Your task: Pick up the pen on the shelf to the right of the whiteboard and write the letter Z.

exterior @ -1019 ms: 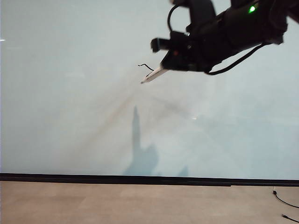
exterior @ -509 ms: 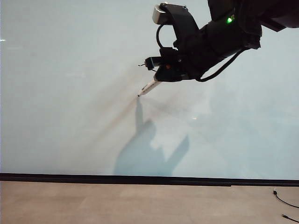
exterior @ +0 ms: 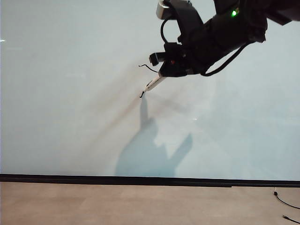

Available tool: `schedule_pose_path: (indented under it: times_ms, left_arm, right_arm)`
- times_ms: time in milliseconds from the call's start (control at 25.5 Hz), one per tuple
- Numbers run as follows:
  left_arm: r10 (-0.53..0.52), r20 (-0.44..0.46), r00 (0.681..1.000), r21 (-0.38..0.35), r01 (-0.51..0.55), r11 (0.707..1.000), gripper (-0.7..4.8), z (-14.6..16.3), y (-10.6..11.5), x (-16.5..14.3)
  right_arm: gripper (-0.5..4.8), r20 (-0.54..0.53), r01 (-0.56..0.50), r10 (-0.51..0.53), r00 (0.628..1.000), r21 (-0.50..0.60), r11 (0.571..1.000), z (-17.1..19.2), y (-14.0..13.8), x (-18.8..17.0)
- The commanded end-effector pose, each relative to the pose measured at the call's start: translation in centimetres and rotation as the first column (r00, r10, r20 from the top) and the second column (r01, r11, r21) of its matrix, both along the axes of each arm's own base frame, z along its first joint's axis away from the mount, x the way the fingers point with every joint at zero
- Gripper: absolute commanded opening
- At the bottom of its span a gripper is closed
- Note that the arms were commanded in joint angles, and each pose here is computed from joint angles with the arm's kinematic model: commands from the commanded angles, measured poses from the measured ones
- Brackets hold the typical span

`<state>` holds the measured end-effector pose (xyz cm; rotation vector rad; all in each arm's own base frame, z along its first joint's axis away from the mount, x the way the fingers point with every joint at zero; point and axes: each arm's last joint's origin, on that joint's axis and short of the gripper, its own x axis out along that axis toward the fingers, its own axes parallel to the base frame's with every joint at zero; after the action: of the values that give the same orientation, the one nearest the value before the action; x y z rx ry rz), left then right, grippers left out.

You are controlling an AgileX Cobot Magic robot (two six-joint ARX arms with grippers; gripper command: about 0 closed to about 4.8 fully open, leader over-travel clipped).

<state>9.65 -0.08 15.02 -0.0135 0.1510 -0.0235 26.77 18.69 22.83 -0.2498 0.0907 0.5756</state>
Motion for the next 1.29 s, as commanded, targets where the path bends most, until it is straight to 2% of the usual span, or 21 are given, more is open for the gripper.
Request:
schedule_pose_path:
  times_ms: [39,549,862,1097,1293]
  left_arm:
    - [-0.001,0.013,1.0,0.004,0.001,1.0,-0.04,0.2,0.0,0.0]
    - [-0.001,0.013,1.0,0.004,0.001,1.0,-0.04,0.2,0.0,0.0]
    - [-0.001,0.013,1.0,0.004,0.001,1.0,-0.05,0.2,0.0,0.0]
    - [-0.001,0.013,1.0,0.004,0.001,1.0,-0.04,0.2,0.0,0.0]
    - [-0.001,0.013,1.0,0.004,0.001,1.0,-0.04,0.2,0.0,0.0]
  right_arm:
    - [-0.09,0.043,0.053,-0.054,0.998,0.011,0.999,1.2,-0.5,-0.1]
    - [-0.09,0.078,0.132,-0.131,0.988,-0.005,0.991,3.6,-2.3,-1.1]
    - [-0.09,0.113,0.137,-0.136,0.984,-0.001,0.991,4.8,-2.8,-1.8]
    - [-0.09,0.108,0.136,-0.135,0.985,-0.003,0.991,4.8,-2.8,-1.8]
    - [-0.09,0.093,0.054,-0.056,0.994,0.028,0.998,3.9,-2.3,-2.6]
